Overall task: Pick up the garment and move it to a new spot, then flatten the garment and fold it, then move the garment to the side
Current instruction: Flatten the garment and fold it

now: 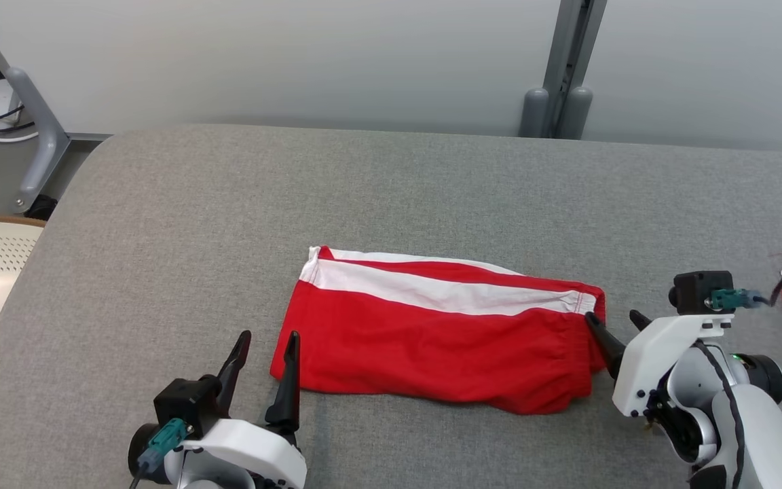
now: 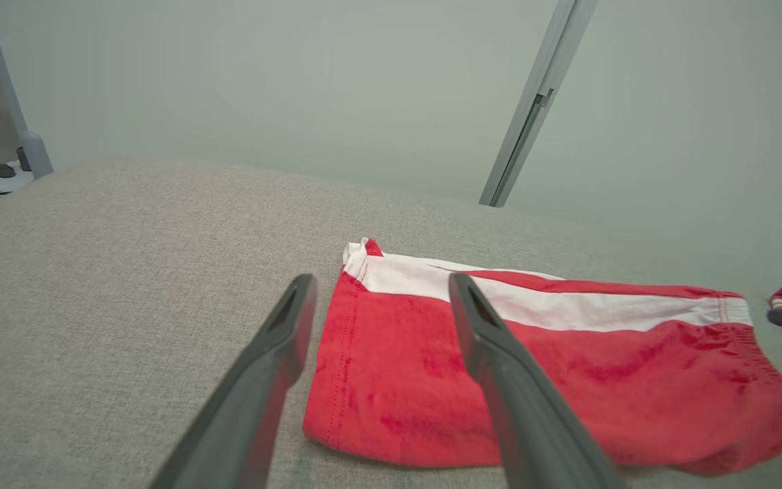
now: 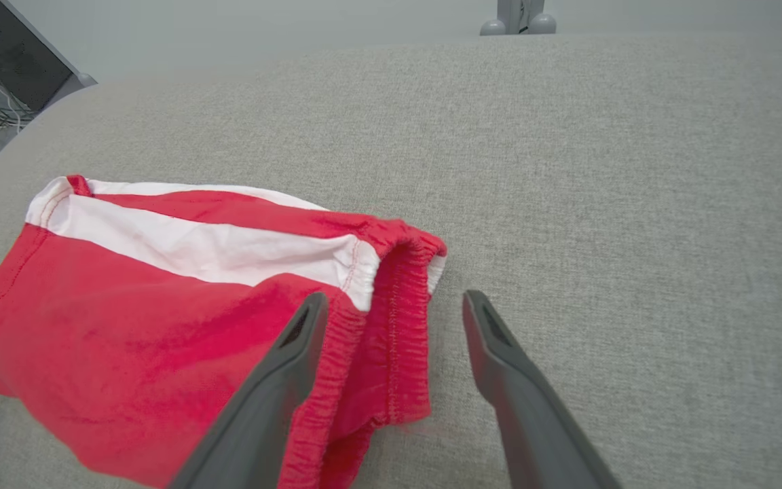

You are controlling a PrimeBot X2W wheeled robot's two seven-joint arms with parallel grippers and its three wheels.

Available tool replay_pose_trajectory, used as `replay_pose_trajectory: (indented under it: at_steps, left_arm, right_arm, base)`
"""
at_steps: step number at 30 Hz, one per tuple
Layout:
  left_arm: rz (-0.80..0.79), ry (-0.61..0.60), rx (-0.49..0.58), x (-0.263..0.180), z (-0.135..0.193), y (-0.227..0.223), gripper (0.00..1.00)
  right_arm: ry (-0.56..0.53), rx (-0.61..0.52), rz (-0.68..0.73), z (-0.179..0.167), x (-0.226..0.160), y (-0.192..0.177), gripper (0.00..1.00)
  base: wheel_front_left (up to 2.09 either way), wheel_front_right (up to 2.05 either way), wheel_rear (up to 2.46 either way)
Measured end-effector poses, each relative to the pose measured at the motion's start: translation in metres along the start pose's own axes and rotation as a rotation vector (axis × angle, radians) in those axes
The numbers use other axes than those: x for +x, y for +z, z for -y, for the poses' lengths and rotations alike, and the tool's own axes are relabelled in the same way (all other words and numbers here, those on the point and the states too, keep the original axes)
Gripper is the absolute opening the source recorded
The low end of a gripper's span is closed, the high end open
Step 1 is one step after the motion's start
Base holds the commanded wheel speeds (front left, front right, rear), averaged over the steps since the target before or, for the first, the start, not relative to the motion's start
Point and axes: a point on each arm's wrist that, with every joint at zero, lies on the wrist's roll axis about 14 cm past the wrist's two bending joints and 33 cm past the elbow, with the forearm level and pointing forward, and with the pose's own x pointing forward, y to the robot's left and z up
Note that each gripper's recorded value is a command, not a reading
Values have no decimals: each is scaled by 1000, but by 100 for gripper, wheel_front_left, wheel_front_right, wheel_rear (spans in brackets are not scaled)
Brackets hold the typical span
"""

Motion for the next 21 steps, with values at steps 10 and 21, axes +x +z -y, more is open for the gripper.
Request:
replay_pose_trajectory:
  at_steps: [10, 21]
  left_arm:
    - [-1, 14, -6, -4, -5, -2, 100]
    - [-6, 30, -1, -3, -12, -5, 100]
  right_arm:
    - [3, 29, -161, -1, 16, -30, 100]
    - [37, 71, -286, -12, 31, -50, 38]
  base:
    - [0, 0, 0]
    - [0, 0, 0]
